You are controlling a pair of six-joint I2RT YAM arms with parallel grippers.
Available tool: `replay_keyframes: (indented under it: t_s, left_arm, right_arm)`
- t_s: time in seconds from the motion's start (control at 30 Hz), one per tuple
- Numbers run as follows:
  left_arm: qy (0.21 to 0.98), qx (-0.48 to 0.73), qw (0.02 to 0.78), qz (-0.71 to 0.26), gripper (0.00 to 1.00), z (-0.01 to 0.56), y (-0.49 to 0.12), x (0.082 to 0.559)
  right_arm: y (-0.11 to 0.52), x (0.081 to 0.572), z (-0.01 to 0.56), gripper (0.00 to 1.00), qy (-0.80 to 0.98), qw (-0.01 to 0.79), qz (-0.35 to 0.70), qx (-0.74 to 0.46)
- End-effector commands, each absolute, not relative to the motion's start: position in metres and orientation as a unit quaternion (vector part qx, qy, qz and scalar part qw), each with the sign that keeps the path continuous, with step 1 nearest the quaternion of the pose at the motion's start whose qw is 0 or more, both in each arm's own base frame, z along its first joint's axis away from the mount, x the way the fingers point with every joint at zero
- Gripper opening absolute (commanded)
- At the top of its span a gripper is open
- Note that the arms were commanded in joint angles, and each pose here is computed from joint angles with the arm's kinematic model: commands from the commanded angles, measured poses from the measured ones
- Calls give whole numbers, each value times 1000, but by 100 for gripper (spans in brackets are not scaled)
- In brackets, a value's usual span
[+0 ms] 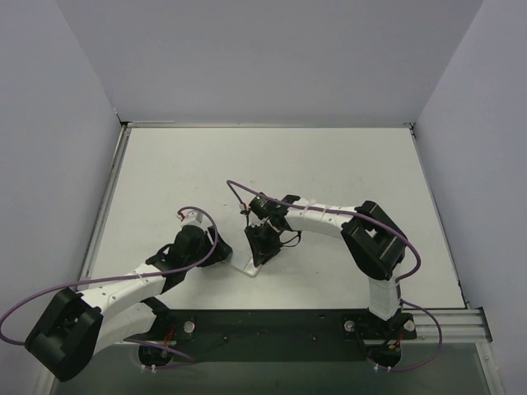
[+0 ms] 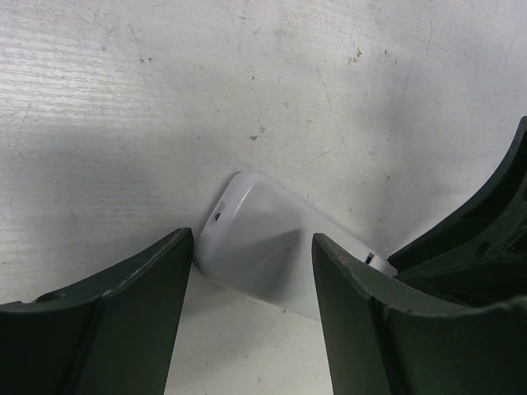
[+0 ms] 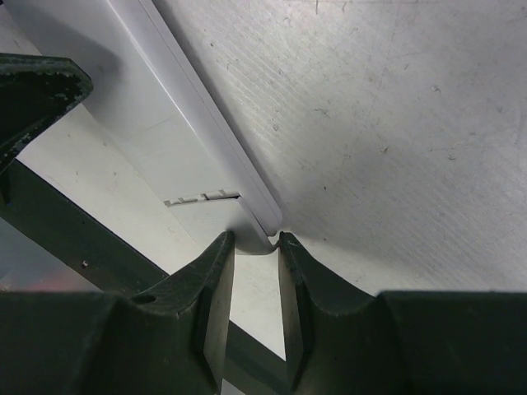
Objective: Load the batteries into the remote control
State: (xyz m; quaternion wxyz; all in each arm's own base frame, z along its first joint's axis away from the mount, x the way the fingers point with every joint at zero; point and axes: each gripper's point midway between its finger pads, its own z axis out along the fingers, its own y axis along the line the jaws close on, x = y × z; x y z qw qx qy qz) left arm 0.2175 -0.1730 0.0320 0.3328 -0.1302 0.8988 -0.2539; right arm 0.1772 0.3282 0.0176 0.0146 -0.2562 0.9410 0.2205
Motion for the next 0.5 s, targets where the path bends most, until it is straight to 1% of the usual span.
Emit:
replay_keyframes:
  t_s: [0.0, 0.1, 0.27, 0.47]
  left_arm:
    - [896, -128, 324, -276, 69, 35, -183, 212]
    - [896, -127, 322, -279, 69, 34, -185, 211]
    - [896, -125, 320, -280, 69, 33, -186, 209]
    - [895, -126, 321, -282, 69, 34, -188, 210]
  right_arm:
    - [318, 173, 5, 22, 953, -4, 177, -246]
    - [318, 173, 2, 24, 954, -9, 171, -245]
    - [315, 174, -2, 34, 959, -6, 148, -242]
    - [313, 176, -6, 35, 962, -2, 130, -241]
